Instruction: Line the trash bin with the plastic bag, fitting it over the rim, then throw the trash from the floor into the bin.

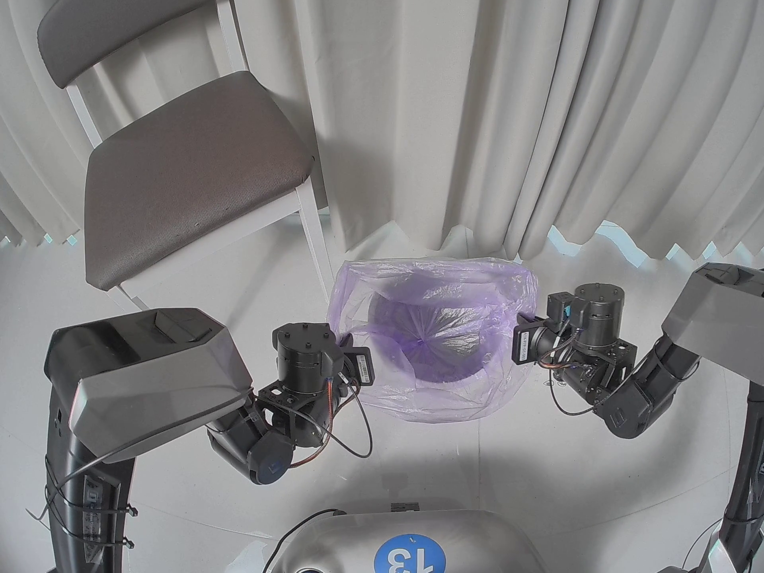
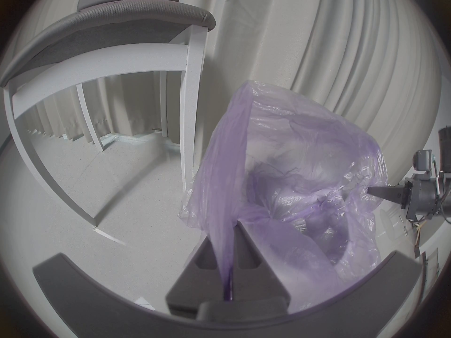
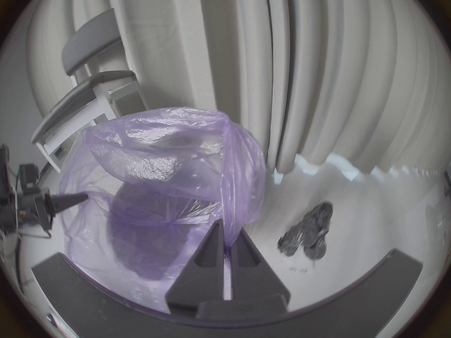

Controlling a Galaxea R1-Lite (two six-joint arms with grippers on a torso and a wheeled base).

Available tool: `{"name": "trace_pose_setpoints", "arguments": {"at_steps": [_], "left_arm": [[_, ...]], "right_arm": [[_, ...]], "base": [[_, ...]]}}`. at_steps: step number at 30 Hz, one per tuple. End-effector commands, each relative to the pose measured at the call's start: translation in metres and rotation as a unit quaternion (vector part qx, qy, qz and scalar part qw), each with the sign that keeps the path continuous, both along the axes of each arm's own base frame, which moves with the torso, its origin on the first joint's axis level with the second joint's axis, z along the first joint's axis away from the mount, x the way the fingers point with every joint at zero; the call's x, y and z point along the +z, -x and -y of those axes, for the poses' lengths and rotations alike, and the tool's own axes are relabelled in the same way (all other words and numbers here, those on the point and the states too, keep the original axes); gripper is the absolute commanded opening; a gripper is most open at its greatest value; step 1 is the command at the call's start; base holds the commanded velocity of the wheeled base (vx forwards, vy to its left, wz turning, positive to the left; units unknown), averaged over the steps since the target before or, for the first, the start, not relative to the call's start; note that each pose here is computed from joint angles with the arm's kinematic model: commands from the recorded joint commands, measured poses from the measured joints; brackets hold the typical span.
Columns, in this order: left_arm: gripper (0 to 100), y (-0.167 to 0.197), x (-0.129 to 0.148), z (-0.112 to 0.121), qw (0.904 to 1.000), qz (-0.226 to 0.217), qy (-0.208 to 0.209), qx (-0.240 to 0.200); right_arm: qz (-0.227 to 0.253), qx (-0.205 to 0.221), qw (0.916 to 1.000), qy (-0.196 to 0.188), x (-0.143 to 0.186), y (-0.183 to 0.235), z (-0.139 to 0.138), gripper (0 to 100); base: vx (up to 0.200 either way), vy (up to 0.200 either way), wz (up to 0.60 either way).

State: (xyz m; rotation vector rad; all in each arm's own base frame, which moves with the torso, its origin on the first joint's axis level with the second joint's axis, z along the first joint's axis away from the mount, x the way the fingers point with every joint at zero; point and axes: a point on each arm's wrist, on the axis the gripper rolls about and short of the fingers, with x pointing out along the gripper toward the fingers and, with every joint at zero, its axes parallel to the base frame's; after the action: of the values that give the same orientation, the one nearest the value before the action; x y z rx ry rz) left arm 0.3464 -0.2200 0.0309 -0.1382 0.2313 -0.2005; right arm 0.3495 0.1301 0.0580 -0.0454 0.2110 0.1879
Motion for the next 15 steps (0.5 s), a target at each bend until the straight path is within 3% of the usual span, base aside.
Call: {"name": "trace_pose_setpoints", "arguments": {"at_steps": [1,8,15], "left_arm": [[0,-0.009,-0.004,0.004,1.0,0.006,0.007,0.003],[0,-0.012,-0.005,0.004,0.9999,0.007,0.007,0.006],[0,-0.02,-0.007,0.004,0.9997,0.013,0.013,0.014]], "right_arm": [[-0.024,0.003,0.9986,0.047,-0.032,0.004,0.027,0],[-0.05,0.016,0.997,0.057,-0.058,0.002,0.016,0],[-0.02,0.019,0.9988,0.042,-0.053,-0.004,0.006,0]], "base": [[0.0,0.0,0.0],[0.0,0.0,0.0],[0.0,0.0,0.0]]}}
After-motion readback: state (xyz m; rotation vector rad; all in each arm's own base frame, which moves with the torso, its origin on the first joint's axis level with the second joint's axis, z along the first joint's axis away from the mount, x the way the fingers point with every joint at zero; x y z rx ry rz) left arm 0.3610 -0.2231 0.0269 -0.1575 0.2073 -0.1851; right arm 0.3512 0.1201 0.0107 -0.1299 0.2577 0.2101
